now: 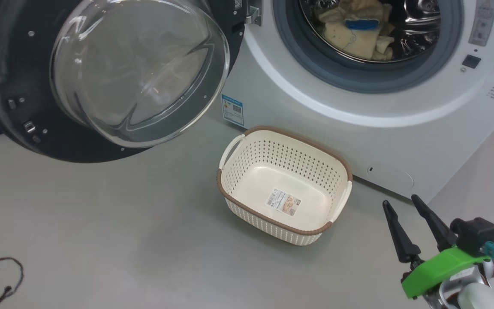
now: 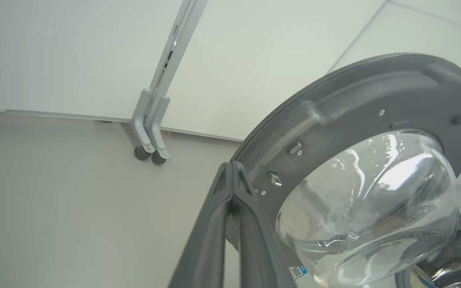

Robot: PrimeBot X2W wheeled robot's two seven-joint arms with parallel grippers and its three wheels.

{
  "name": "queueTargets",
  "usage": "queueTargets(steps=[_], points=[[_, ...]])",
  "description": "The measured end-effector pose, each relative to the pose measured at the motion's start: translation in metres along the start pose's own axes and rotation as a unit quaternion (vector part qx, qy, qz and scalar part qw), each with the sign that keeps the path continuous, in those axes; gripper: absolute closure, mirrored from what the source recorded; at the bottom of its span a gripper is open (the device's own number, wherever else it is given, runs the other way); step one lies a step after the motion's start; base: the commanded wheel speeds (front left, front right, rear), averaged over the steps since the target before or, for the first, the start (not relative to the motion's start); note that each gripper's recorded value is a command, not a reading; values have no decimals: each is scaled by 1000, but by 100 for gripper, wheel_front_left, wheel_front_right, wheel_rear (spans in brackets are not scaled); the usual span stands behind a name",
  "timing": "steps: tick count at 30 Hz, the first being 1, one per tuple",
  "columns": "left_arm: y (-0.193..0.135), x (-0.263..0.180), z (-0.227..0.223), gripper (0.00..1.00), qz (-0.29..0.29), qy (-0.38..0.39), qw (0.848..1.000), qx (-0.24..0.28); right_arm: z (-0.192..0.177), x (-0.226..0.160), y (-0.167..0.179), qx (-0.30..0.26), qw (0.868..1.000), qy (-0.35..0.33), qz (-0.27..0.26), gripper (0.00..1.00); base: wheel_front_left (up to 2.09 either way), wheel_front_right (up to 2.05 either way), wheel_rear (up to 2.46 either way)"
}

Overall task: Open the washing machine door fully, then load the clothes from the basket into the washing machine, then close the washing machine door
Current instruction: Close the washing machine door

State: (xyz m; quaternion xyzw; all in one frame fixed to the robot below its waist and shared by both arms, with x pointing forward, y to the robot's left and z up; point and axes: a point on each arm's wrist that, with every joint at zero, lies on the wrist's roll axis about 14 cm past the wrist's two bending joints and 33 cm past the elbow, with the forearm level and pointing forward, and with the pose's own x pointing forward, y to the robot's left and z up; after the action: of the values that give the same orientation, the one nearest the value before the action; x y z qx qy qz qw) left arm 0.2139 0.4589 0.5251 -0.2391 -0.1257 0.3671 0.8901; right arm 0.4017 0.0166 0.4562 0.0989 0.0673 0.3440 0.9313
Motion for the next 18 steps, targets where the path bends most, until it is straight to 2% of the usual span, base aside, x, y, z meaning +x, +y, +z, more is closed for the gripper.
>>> queueTargets(steps=[5,10,18], points=[[1,32,14,100,24,0,991,-131,-4,-4,-15,-1,1000,4,-15,0,0,0,0],[7,56,42,100,30,-15,970,-239,-7,-12,-29,-5,999,9,-30,0,0,0,0],[13,89,79,100,29,-22,940,-339,-5,-18,-45,-15,999,10,-45,0,0,0,0]])
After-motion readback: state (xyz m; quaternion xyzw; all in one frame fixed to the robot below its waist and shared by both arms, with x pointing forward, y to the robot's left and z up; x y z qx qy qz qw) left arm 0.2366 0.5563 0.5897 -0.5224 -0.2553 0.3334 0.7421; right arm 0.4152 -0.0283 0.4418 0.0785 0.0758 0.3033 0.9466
